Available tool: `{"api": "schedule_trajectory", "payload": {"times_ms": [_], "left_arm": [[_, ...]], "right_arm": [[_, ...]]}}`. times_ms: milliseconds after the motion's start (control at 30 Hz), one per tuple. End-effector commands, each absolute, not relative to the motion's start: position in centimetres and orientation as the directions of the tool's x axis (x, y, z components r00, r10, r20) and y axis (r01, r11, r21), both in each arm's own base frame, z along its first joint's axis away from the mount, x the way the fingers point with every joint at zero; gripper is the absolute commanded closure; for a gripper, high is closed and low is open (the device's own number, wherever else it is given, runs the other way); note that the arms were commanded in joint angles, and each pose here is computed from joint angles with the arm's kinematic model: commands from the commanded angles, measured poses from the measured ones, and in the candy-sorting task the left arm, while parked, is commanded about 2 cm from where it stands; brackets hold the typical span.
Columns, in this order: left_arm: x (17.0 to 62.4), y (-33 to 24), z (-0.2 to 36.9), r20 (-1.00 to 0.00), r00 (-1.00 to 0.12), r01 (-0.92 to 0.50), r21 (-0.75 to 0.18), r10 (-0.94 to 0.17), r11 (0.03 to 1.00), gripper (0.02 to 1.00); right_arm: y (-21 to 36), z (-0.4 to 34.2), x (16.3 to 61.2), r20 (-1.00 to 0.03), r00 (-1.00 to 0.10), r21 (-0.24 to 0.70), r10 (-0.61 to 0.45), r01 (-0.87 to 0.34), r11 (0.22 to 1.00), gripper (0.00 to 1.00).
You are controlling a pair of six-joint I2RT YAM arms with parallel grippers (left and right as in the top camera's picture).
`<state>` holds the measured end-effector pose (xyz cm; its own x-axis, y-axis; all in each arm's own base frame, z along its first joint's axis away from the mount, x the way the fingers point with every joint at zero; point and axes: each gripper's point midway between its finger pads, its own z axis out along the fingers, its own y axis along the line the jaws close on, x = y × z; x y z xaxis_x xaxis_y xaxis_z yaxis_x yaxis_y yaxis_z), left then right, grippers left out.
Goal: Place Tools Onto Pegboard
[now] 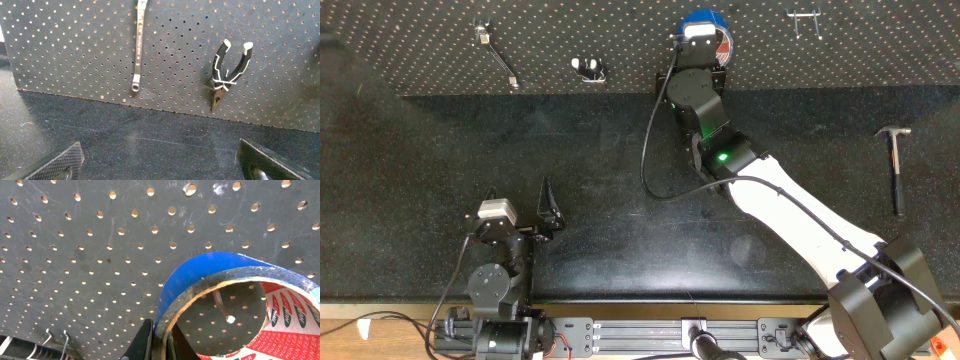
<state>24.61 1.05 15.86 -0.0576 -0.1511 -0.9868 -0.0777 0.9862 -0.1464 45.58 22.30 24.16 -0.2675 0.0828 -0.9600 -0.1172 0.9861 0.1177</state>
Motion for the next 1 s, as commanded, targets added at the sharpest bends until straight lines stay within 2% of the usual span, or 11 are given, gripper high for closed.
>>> {"api": "schedule_trajectory", "payload": {"times_ms": [33,200,300,333,367,433,533,667,800,900,1000], "left_arm": [[24.6,1.0,15.8,-0.989,-0.060,-0.074,-0.134,-0.138,0.988,0.023],[24.6,1.0,15.8,-0.989,-0.060,-0.074,-0.134,-0.138,0.988,0.023],[24.6,1.0,15.8,-0.989,-0.060,-0.074,-0.134,-0.138,0.988,0.023],[24.6,1.0,15.8,-0.989,-0.060,-0.074,-0.134,-0.138,0.988,0.023],[24.6,1.0,15.8,-0.989,-0.060,-0.074,-0.134,-0.138,0.988,0.023],[24.6,1.0,15.8,-0.989,-0.060,-0.074,-0.134,-0.138,0.988,0.023],[24.6,1.0,15.8,-0.989,-0.060,-0.074,-0.134,-0.138,0.988,0.023],[24.6,1.0,15.8,-0.989,-0.060,-0.074,-0.134,-0.138,0.988,0.023],[24.6,1.0,15.8,-0.989,-0.060,-0.074,-0.134,-0.138,0.988,0.023],[24.6,1.0,15.8,-0.989,-0.060,-0.074,-0.134,-0.138,0.988,0.023],[24.6,1.0,15.8,-0.989,-0.060,-0.074,-0.134,-0.138,0.988,0.023]], "right_arm": [[22.2,25.4,45.9,-0.975,-0.217,0.065,0.040,-0.111,0.992,0.923],[22.4,24.9,46.5,-0.979,-0.203,0.043,0.019,-0.115,0.992,0.923],[22.5,24.3,46.7,-0.977,-0.212,0.038,0.013,-0.115,0.993,0.866],[22.5,24.3,46.7,-0.977,-0.212,0.038,0.013,-0.115,0.993,0.772],[22.5,24.3,46.7,-0.977,-0.212,0.038,0.012,-0.115,0.993,0.733],[22.5,24.2,46.7,-0.977,-0.214,0.037,0.011,-0.114,0.993,0.573],[22.5,24.3,46.7,-0.977,-0.212,0.038,0.012,-0.115,0.993,0.047],[22.3,24.4,45.8,-0.969,-0.245,0.024,-0.008,-0.129,0.991,0.031],[21.5,24.4,43.6,-0.941,-0.331,-0.008,-0.064,-0.167,0.986,0.029],[20.0,24.5,40.1,-0.894,-0.430,-0.040,-0.129,-0.209,0.977,0.027],[17.7,22.2,36.0,-0.787,-0.578,-0.087,-0.217,-0.245,0.966,0.027]]}}
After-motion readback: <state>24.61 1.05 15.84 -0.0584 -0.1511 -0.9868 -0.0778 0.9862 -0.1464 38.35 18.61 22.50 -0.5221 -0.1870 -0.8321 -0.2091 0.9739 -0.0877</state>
